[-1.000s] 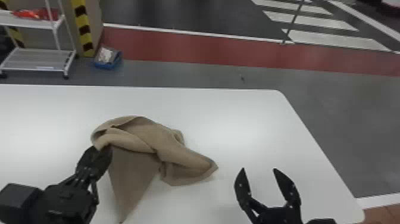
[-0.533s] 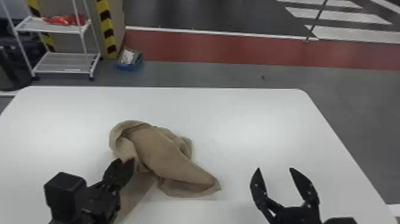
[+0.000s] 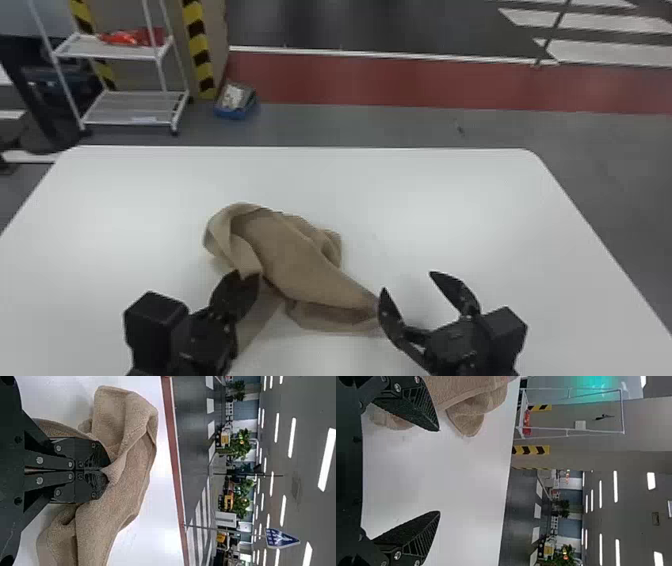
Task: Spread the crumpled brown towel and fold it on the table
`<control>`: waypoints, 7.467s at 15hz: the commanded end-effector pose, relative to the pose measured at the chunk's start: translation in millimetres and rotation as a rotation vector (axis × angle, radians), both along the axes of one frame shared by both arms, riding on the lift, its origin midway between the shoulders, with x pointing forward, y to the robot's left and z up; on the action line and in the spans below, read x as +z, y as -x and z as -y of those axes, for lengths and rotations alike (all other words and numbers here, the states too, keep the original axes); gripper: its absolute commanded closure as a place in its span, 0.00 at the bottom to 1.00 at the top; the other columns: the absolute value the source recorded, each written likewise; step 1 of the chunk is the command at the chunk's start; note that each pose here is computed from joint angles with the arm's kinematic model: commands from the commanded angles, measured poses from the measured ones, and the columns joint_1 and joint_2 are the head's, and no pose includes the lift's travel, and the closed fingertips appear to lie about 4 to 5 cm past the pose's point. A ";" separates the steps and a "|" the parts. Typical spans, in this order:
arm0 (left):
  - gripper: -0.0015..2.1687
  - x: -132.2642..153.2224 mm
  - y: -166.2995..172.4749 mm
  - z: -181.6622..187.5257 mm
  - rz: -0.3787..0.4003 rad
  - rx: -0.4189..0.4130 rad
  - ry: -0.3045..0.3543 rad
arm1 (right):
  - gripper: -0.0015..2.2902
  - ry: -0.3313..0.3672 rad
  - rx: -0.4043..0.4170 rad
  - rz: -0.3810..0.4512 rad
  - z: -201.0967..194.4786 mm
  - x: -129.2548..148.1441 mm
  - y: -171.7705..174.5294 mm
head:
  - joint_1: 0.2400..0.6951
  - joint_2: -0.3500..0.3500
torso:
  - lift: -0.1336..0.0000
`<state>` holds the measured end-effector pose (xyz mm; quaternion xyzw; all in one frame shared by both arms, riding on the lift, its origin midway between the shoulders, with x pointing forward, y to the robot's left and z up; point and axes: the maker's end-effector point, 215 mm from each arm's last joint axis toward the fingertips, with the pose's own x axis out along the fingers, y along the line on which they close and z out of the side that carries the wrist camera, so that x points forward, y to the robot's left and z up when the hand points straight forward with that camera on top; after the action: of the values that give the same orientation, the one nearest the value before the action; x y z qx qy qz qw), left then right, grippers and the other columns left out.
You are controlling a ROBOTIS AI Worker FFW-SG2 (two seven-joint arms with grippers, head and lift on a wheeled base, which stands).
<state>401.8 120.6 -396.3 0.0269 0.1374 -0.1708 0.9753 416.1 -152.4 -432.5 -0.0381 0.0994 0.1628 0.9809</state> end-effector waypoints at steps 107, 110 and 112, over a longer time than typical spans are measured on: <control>0.65 155.9 -67.6 -188.4 0.133 0.141 0.071 | 0.65 0.212 -0.082 0.302 203.7 220.4 -148.1 | 0.89 0.44 | 0.07; 0.65 163.3 -108.7 -163.9 0.153 0.117 0.064 | 0.65 0.202 -0.067 0.313 186.9 241.6 -179.6 | 0.82 0.44 | 0.07; 0.65 163.2 -138.8 -152.4 0.130 0.103 0.079 | 0.65 0.194 -0.092 0.306 194.2 257.6 -203.6 | 0.73 0.43 | 0.07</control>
<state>520.9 281.7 -234.0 -0.0033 0.0624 -0.1169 0.9912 604.2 -343.8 -185.3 -0.1548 -0.0365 0.1047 0.9817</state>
